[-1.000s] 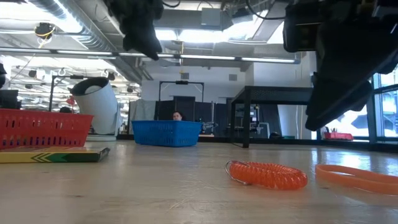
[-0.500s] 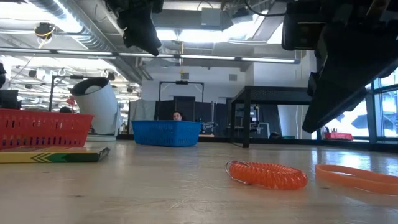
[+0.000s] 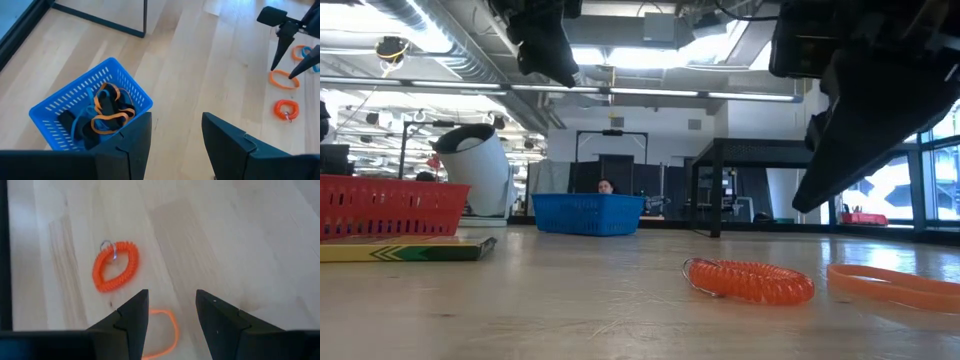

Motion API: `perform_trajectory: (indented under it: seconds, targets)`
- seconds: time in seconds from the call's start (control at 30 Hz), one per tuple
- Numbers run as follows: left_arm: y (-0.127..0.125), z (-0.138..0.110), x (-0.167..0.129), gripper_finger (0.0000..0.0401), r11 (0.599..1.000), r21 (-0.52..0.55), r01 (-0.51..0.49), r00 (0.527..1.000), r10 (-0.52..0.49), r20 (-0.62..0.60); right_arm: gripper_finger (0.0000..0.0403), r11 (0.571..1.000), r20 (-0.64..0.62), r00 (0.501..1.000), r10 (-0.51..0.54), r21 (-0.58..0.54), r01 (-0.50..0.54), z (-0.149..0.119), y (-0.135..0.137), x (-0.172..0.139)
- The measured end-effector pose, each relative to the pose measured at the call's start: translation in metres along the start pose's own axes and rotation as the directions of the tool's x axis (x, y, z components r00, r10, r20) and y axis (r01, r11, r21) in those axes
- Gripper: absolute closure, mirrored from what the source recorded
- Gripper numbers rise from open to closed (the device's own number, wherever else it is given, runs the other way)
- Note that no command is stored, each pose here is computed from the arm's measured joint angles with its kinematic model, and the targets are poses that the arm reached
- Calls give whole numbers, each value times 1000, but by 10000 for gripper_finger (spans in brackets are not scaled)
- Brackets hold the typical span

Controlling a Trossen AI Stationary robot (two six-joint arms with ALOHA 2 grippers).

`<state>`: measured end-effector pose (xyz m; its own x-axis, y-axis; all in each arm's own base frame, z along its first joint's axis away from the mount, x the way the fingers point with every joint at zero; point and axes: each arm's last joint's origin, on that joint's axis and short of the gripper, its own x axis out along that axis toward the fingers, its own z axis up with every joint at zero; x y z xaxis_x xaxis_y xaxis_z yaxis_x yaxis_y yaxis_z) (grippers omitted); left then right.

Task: Pick & Place Office Desk Supplies
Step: Put the orange rubber band into the blue bin

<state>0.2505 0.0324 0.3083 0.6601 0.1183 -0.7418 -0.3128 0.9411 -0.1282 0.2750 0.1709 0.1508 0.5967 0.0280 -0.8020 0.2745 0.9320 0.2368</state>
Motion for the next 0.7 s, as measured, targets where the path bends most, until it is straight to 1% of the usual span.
perform_trajectory:
  seconds: [0.1, 0.2, 0.27, 0.37, 0.47, 0.57, 0.7]
  targets:
    - [0, 0, 0, 232, 1000, -15, -1, 1000, 1, 0, 237, 999, -32, 999, 24, -41, -25, -1, 1, 0]
    - [0, 0, 0, 232, 1000, -17, -1, 1000, 1, 0, 237, 997, -47, 999, 21, -75, -24, -3, 0, 2]
    - [0, 0, 0, 232, 1000, -17, -1, 1000, 1, 1, 237, 993, -62, 997, 35, -108, -42, -4, 1, 6]
    - [0, 0, 0, 232, 1000, -27, -2, 1000, 2, 1, 237, 985, -119, 992, 35, -161, -54, -11, 0, 15]
    - [0, 0, 0, 232, 999, -43, -2, 1000, 2, 1, 237, 977, -128, 991, 29, -205, -55, -13, -1, 19]
    - [0, 0, 0, 232, 999, -44, -2, 1000, 2, 1, 241, 959, -120, 993, -11, -282, -23, -15, -3, 22]
    - [0, 0, 0, 232, 998, -60, -2, 1000, 2, 1, 270, 908, -115, 993, -34, -419, -17, -17, -4, 27]
